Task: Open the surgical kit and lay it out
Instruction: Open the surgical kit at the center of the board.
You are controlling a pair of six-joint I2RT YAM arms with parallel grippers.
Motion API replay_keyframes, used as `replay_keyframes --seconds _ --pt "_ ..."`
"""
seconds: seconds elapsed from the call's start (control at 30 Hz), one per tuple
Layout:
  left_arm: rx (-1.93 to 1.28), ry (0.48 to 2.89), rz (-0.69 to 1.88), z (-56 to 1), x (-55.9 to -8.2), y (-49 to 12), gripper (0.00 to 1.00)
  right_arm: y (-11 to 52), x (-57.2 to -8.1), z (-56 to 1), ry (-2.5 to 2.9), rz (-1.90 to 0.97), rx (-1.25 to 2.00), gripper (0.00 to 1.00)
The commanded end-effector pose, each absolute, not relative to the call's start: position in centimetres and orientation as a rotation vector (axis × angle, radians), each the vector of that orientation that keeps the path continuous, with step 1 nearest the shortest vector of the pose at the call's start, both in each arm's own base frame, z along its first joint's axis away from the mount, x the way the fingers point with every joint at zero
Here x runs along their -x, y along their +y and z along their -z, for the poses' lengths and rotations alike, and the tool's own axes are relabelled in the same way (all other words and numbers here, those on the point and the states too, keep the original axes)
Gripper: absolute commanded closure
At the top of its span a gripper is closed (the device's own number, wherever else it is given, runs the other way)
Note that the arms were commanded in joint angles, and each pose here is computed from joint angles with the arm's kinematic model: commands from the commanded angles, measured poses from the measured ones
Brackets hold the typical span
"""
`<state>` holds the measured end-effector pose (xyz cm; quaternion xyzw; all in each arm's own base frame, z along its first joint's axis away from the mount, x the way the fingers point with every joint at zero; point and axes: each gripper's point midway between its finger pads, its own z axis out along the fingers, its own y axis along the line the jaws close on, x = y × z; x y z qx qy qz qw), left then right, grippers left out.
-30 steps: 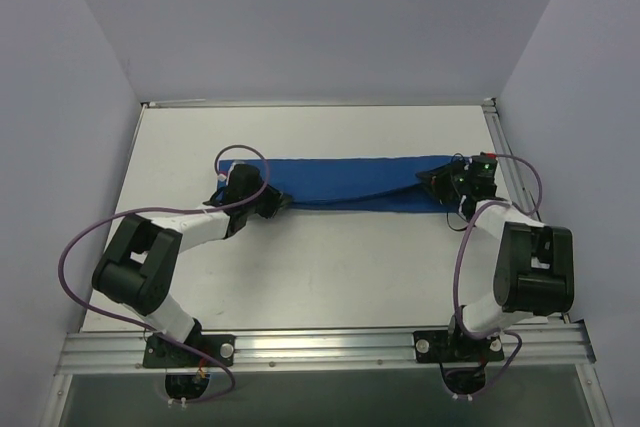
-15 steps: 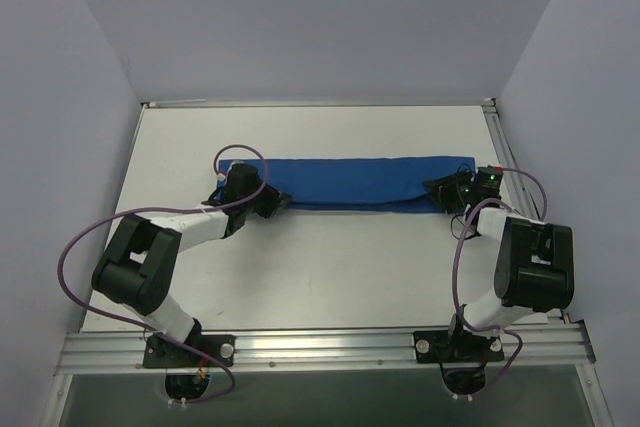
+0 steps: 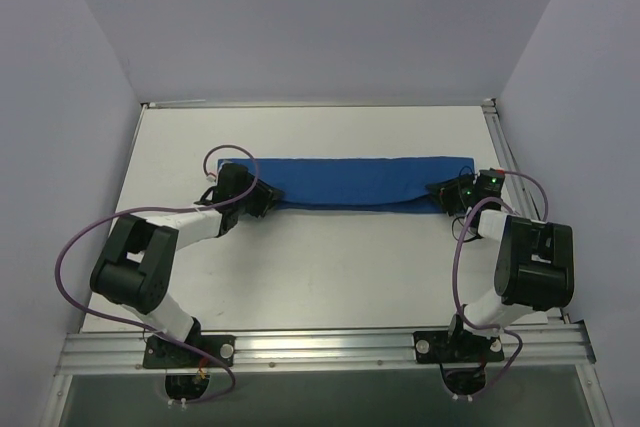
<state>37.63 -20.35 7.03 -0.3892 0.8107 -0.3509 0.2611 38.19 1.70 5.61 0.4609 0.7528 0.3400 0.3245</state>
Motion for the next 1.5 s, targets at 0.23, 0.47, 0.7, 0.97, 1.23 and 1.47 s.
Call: replay_keyframes --seconds 0.23,0.47,0.7,0.97,1.23,1.47 --pt "1.048 2.172 0.958 -6.8 -38.5 -20.1 0.65 0.9 -39.2 -7.3 1.944 -0.884 -1.154 0.80" --pt "0.917 2.147 0.815 -9.5 -39.1 -18.2 0.98 0.6 -40.4 -9.0 1.963 -0.852 -1.027 1.00" --pt "0.724 2.129 0.623 -14.2 -41.7 -16.9 0.98 -0.6 -43.6 -13.6 1.953 -0.749 -0.848 1.00" --pt "0.584 2.198 0.567 -15.3 -46.1 -18.5 0.98 0.0 -48.5 -15.0 1.970 -0.723 -0.677 1.00" --pt "0.531 2.187 0.531 -17.4 -51.2 -19.6 0.98 0.7 -53.7 -14.5 1.968 -0.757 -0.599 1.00" --pt "0.487 2.200 0.575 -17.1 -55.3 -20.3 0.98 0.5 -57.7 -15.2 1.934 -0.757 -0.552 1.00"
